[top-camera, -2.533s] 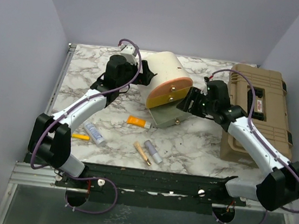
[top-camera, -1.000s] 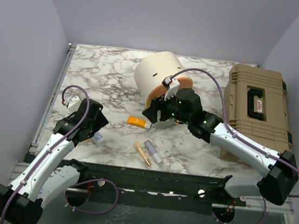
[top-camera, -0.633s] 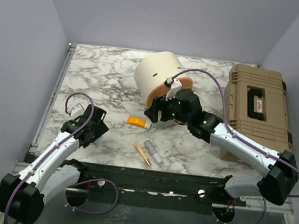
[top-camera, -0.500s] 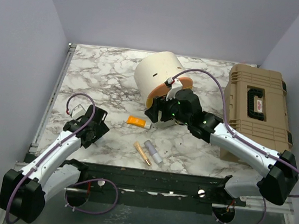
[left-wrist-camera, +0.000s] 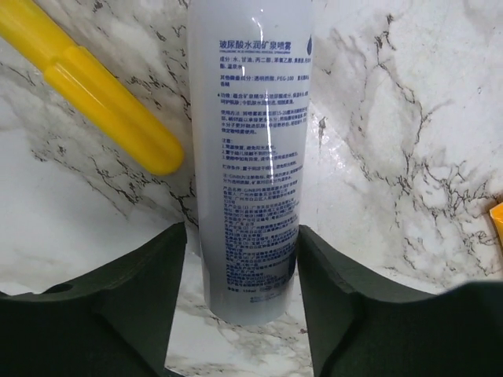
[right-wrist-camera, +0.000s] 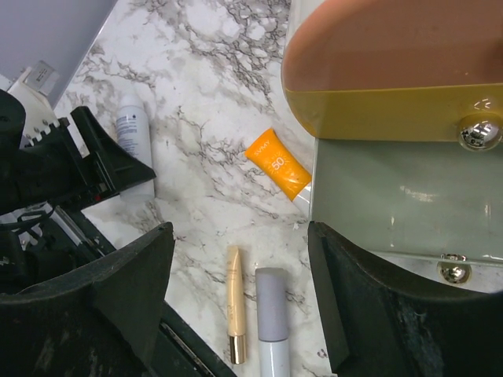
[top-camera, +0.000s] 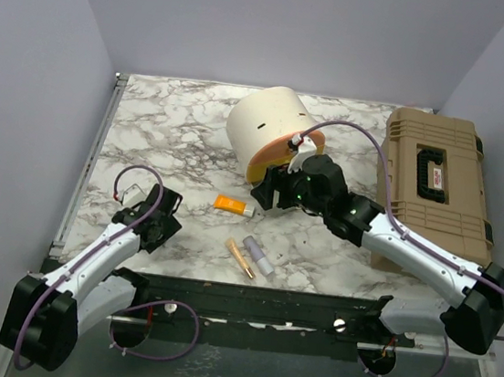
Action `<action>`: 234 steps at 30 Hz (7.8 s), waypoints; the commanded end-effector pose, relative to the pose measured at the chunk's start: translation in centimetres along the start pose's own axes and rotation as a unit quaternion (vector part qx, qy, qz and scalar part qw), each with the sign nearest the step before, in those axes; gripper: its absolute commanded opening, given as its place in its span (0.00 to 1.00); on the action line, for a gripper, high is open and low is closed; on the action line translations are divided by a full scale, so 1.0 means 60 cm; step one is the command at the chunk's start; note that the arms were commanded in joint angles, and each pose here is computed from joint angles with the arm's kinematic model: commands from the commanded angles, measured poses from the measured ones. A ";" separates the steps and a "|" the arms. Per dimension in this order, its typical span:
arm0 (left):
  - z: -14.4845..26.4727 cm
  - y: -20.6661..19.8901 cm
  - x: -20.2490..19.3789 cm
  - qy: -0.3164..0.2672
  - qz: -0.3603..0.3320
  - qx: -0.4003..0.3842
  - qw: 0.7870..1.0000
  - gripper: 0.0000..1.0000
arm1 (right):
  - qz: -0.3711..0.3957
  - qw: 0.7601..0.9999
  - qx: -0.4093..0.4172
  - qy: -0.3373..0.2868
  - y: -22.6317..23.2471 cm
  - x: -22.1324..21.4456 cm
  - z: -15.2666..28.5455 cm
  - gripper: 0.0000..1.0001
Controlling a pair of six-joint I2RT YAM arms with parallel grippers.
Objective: Organize the makeup
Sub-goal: Pick up the makeup from the center of the board, then place the makeup in the drawer, then pick up the makeup from the center of the board.
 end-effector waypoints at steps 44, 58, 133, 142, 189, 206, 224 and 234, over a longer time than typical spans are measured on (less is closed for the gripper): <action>0.254 -0.205 0.030 0.040 -0.217 -0.691 0.688 0.05 | -0.172 0.957 0.210 -0.106 0.051 0.081 0.019 0.73; 0.264 -0.209 0.020 0.051 -0.189 -0.724 0.662 0.00 | -0.183 0.948 0.250 -0.066 0.051 0.058 -0.010 0.70; 0.185 -0.291 0.075 -0.049 -0.294 -0.552 0.778 0.91 | -0.461 0.865 -0.194 -0.048 -0.145 0.028 -0.023 0.28; 0.197 -0.303 0.092 -0.078 -0.310 -0.547 0.774 0.91 | -0.482 0.839 -0.251 -0.019 -0.158 0.019 -0.049 0.30; 0.185 -0.461 0.124 -0.033 -0.414 -0.594 0.689 0.80 | -0.425 0.868 -0.256 0.032 -0.174 0.013 -0.096 0.45; 0.159 -0.451 0.105 -0.020 -0.433 -0.559 0.707 0.80 | -0.401 0.877 -0.261 0.047 -0.174 0.016 -0.091 0.57; 0.161 -0.453 0.110 -0.034 -0.430 -0.549 0.716 0.79 | -0.202 0.978 -0.040 -0.025 -0.116 0.017 0.057 0.55; 0.160 -0.459 0.111 -0.032 -0.431 -0.553 0.713 0.80 | -0.131 0.983 0.064 0.110 -0.094 -0.080 0.038 0.54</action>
Point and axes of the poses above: each gripper's point midway between its finger pads, its own z axis back along the fingers, its own y axis along the line the jaws close on, x = y × z, the point moved 9 cm from there along z, back along the fingers, and after that the axes turned 1 degree about -z, right-handed, at the moved point
